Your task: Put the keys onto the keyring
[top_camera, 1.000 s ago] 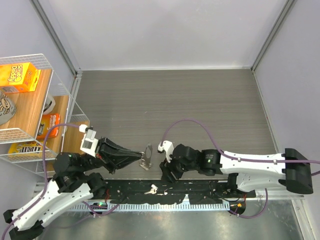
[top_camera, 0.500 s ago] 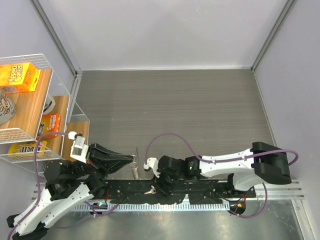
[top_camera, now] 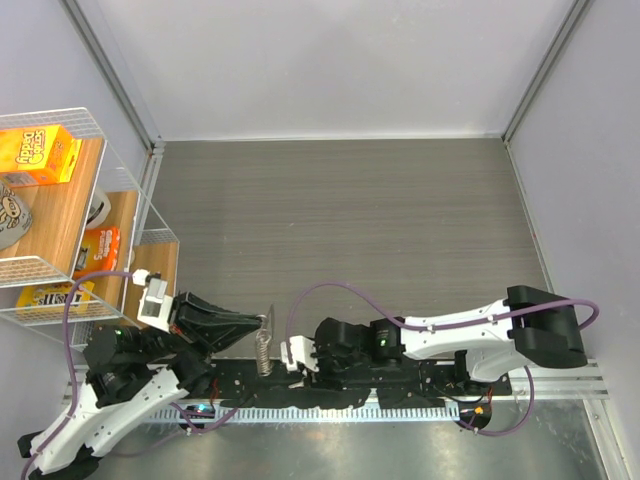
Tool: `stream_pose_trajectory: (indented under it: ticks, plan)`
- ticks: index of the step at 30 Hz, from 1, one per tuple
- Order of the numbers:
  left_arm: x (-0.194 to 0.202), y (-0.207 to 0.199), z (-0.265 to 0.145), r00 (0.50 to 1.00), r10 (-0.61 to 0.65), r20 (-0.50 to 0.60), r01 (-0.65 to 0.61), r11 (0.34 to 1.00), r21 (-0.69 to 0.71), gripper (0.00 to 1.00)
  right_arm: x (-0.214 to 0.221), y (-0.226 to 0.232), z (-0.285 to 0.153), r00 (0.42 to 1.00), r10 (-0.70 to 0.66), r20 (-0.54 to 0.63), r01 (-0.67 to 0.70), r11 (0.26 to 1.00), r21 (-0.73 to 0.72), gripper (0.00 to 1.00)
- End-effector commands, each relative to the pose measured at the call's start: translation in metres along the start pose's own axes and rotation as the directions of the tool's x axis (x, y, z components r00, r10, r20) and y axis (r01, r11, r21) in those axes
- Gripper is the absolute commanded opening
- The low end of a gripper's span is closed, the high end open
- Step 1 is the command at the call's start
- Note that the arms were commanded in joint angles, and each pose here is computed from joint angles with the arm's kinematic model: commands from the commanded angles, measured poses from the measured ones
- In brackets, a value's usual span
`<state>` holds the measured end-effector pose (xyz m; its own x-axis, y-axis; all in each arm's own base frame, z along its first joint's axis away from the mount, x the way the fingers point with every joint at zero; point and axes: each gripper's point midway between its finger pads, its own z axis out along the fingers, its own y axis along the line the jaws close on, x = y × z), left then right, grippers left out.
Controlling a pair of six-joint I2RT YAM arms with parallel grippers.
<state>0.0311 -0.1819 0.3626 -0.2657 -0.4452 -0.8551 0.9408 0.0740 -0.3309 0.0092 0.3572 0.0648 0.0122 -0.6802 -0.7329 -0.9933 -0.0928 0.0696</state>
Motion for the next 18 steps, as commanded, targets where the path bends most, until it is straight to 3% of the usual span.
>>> stream_pose_trajectory:
  ticks: [1, 7, 18]
  plan:
    - [-0.008, -0.007, -0.004, 0.999, 0.032, 0.019, -0.032, 0.999, 0.021, 0.00, -0.012, -0.009, -0.007, 0.959, -0.270, 0.088, 0.268, 0.963, 0.038, 0.64]
    - [-0.005, -0.011, -0.004, 0.999, 0.035, -0.001, -0.035, 0.999, 0.041, 0.00, -0.003, -0.010, -0.007, 0.902, -0.420, 0.103, 0.418, 0.908, 0.034, 0.63]
    - [-0.001, -0.010, -0.001, 0.999, 0.032, -0.024, -0.031, 0.998, 0.051, 0.00, -0.004, 0.005, 0.009, 0.888, -0.442, 0.126, 0.454, 0.888, -0.081, 0.52]
